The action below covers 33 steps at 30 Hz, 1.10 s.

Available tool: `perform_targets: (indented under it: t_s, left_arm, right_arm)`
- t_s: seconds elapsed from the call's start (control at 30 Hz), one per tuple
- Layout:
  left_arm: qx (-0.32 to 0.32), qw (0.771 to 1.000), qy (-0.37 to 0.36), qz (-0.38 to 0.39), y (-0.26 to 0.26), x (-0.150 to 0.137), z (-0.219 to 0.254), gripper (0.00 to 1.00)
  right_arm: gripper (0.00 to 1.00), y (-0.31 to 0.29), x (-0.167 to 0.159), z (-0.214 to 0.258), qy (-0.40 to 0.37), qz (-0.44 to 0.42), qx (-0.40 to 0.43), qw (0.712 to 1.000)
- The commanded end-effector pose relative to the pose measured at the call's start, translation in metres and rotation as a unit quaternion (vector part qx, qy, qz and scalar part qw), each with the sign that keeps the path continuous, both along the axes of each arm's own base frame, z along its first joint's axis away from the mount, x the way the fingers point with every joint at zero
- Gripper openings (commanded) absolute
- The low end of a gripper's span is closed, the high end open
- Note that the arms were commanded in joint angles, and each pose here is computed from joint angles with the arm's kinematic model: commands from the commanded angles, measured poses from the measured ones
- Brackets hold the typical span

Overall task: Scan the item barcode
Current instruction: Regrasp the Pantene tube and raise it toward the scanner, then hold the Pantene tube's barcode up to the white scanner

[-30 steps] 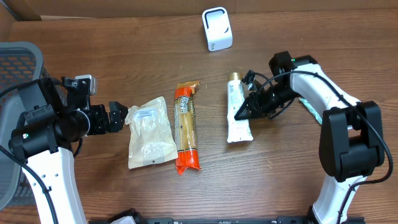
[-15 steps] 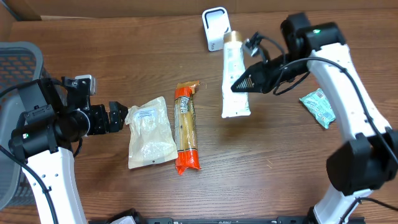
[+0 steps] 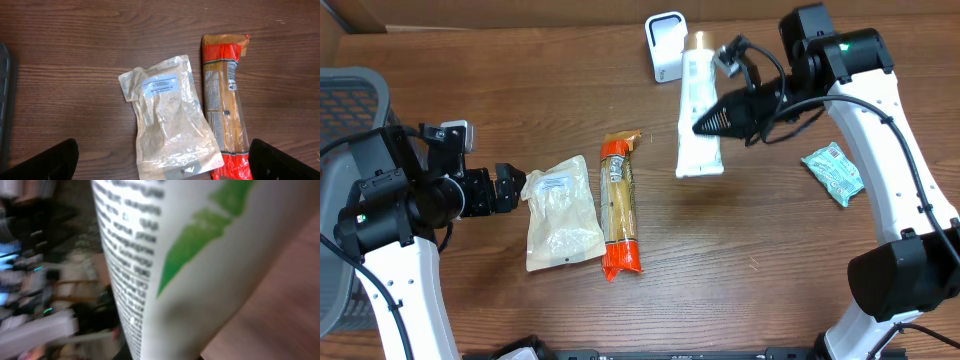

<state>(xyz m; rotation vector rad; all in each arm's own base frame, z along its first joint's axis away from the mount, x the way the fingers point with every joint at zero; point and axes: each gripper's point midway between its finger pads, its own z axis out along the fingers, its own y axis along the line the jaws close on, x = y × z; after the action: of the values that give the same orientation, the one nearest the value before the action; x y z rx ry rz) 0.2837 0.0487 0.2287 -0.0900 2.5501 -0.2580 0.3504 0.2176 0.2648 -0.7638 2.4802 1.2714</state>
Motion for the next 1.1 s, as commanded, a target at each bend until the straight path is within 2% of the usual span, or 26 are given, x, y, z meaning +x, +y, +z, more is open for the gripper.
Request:
perform_targets:
  t_s: [0.0,0.1,0.2,0.23,0.3,0.5,0.8,0.93,1.07]
  left_arm:
    - [0.002,1.0,-0.006,-0.016,-0.003,0.002,0.001,1.0]
    - [0.002,1.0,-0.006,-0.016,-0.003,0.002,0.001,1.0]
    - [0.002,1.0,-0.006,-0.016,-0.003,0.002,0.001,1.0]
    - [0.002,1.0,-0.006,-0.016,-0.003,0.002,0.001,1.0]
    - [0.002,1.0,-0.006,-0.016,-0.003,0.002,0.001,0.99]
    - [0.002,1.0,-0.006,-0.016,-0.003,0.002,0.001,1.0]
    - [0.002,1.0,-0.006,-0.016,-0.003,0.002,0.001,1.0]
    - [0.002,1.0,-0.006,-0.016,-0.003,0.002,0.001,0.99]
    - [0.002,1.0,-0.006,-0.016,-0.003,0.002,0.001,0.99]
  right_arm:
    - [0.03,-0.015,0.029,0.01,-0.026,-0.121,-0.1,0.987]
    - [0.03,-0.016,0.05,0.029,-0.082,-0.174,-0.141,0.971]
    - [0.03,-0.031,0.076,0.047,-0.158,-0.242,-0.202,0.936]
    - [0.03,-0.039,0.09,0.054,-0.206,-0.274,-0.241,0.908]
    - [0.04,-0.045,0.108,0.059,-0.263,-0.293,-0.286,0.873]
    - [0.04,-0.057,0.166,0.058,-0.366,-0.353,-0.382,0.771]
    - [0.04,-0.037,0.231,0.022,-0.455,-0.297,-0.427,0.723]
    - [0.04,-0.042,0.261,0.009,-0.495,-0.303,-0.479,0.659]
    - [0.04,-0.04,0.282,-0.017,-0.525,-0.259,-0.551,0.595]
